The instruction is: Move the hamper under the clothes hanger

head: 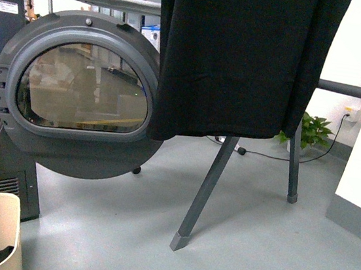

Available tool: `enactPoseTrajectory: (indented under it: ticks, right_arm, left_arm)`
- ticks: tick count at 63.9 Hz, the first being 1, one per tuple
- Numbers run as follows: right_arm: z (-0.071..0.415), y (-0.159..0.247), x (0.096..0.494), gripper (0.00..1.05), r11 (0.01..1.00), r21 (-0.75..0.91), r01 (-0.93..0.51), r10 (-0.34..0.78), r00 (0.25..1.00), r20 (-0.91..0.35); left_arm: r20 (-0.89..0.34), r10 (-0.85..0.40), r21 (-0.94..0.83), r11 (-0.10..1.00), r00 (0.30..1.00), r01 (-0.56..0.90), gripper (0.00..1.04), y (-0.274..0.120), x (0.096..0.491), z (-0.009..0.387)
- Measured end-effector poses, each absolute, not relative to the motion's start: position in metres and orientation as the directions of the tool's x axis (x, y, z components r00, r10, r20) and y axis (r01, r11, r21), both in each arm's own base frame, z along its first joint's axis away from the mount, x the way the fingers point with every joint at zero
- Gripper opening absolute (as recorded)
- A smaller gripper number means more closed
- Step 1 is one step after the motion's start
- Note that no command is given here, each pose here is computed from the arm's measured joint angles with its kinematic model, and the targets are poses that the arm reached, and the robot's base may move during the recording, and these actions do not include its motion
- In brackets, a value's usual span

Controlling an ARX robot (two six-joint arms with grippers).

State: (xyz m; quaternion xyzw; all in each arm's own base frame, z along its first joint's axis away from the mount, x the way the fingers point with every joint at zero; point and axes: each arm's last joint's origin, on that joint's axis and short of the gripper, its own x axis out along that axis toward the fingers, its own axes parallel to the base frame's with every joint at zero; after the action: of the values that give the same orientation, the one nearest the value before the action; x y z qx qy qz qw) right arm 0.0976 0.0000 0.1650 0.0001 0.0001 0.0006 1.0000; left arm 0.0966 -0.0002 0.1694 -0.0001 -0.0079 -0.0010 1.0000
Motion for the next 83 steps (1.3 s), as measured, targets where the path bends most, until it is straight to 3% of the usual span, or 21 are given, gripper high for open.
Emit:
enactPoseTrajectory:
  ticks: [83]
  right_arm:
    - [0.1648, -0.0001, 0.0976, 0.97, 1.0, 0.0, 0.001, -0.001, 1.0, -0.001]
  left_arm:
    - [0.016, -0.002, -0.001, 1.0, 1.0, 0.002, 0.98, -0.0001, 0.0966, 0.1694]
